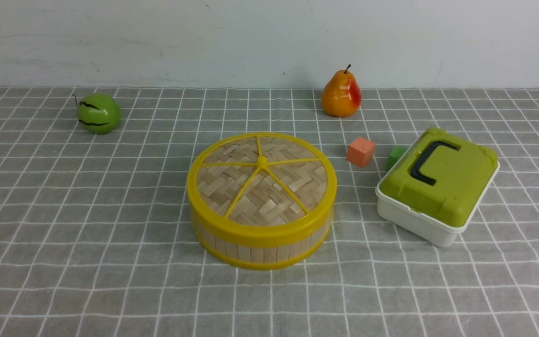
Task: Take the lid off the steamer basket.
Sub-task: Use the left arm to lift the lid of the steamer
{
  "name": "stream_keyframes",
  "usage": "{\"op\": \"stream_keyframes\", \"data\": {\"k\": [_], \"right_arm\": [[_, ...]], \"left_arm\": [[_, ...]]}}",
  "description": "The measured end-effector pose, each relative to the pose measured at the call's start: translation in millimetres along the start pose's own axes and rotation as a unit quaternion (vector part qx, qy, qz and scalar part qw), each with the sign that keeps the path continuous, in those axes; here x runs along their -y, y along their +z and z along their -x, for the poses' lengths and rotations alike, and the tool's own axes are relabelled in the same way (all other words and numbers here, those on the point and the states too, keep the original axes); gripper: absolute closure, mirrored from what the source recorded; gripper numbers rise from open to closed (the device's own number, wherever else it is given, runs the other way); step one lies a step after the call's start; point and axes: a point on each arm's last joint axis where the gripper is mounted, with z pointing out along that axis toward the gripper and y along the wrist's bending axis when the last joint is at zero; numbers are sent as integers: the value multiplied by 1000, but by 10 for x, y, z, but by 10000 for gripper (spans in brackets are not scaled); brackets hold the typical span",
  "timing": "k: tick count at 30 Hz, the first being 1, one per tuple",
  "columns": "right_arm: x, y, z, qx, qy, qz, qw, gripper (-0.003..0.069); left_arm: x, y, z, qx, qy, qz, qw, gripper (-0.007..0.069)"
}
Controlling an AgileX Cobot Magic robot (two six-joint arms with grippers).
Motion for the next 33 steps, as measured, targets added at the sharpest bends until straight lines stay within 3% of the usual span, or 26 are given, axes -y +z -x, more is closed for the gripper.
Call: {"op": "stream_keyframes", "data": {"k": [13,16,17,18,19,22,23,25,32,33], "right_arm": [[0,0,0,0,0,0,1000,418],[0,0,0,0,0,0,1000,418],[0,0,0,0,0,0,1000,418],[0,0,0,0,0,0,1000,418],[0,0,0,0,0,0,1000,418],[0,0,0,0,0,0,1000,418],[0,0,0,0,0,0,1000,418],[0,0,0,0,0,0,1000,418],[0,0,0,0,0,0,1000,418],[0,0,0,0,0,0,1000,418]], "left_arm": [[12,-5,95,52,4,-7,999,405],[38,-30,232,130,4,-21,991,400],[40,-33,242,130,8,-55,990,399],[51,-51,298,168,4,-28,985,397],[62,-75,356,201,4,-34,979,396],[88,-148,490,283,5,-49,958,396],[108,-227,590,349,7,-61,935,394],[118,-269,634,380,7,-67,923,392],[164,-627,847,574,-17,-124,809,389],[169,-701,867,603,-38,-148,783,389]]}}
